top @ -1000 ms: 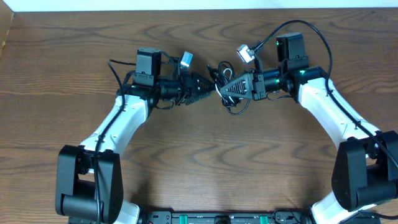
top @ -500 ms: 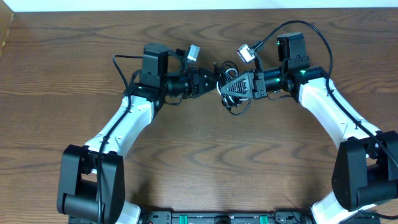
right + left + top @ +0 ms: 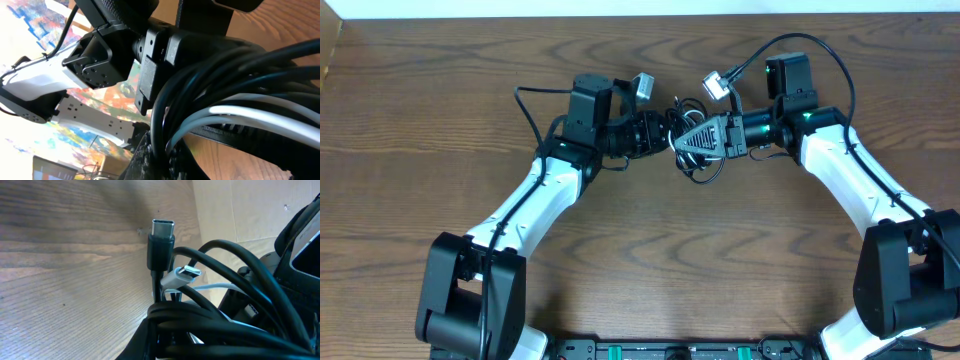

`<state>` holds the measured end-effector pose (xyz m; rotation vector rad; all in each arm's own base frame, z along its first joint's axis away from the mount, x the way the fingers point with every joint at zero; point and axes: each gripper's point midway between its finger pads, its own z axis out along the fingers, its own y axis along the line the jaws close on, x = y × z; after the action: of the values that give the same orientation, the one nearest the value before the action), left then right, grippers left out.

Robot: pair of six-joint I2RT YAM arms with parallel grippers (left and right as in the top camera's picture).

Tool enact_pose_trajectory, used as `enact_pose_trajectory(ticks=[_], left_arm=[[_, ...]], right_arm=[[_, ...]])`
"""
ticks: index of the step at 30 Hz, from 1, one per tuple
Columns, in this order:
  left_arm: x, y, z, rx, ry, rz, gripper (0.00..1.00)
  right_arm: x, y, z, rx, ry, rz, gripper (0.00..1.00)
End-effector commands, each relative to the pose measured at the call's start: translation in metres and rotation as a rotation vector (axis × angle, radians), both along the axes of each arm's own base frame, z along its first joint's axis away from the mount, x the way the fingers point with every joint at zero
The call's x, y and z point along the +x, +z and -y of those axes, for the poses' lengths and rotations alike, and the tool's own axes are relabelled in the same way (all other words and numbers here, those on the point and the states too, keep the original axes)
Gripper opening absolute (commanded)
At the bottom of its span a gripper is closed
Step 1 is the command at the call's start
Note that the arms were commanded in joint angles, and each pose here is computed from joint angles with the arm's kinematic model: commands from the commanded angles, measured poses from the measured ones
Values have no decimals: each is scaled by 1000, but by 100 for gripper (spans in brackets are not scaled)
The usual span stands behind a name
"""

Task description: Untangle cables

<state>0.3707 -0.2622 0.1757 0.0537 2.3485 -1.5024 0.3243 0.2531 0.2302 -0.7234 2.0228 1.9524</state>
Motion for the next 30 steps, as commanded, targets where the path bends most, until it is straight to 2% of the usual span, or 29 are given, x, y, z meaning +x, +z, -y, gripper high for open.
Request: enact_pose_trajectory(ticks=[1, 7, 15, 24, 30], left_arm=[[4, 5, -9, -22, -12, 16, 8], [-6, 20, -21, -111, -117, 40, 7], [6, 9, -57, -97, -31, -28, 8], [0, -1, -65, -63, -43, -29, 7], [-6, -8, -66, -35, -66, -16, 7]], right_arm=[[-3, -1, -2, -9, 2, -15, 1], [11, -26, 1, -144, -99, -41, 1], [20, -39, 17, -209, -168, -72, 1], [19, -101, 38, -571, -277, -85, 1], [14, -132, 40, -816, -310, -17, 1]])
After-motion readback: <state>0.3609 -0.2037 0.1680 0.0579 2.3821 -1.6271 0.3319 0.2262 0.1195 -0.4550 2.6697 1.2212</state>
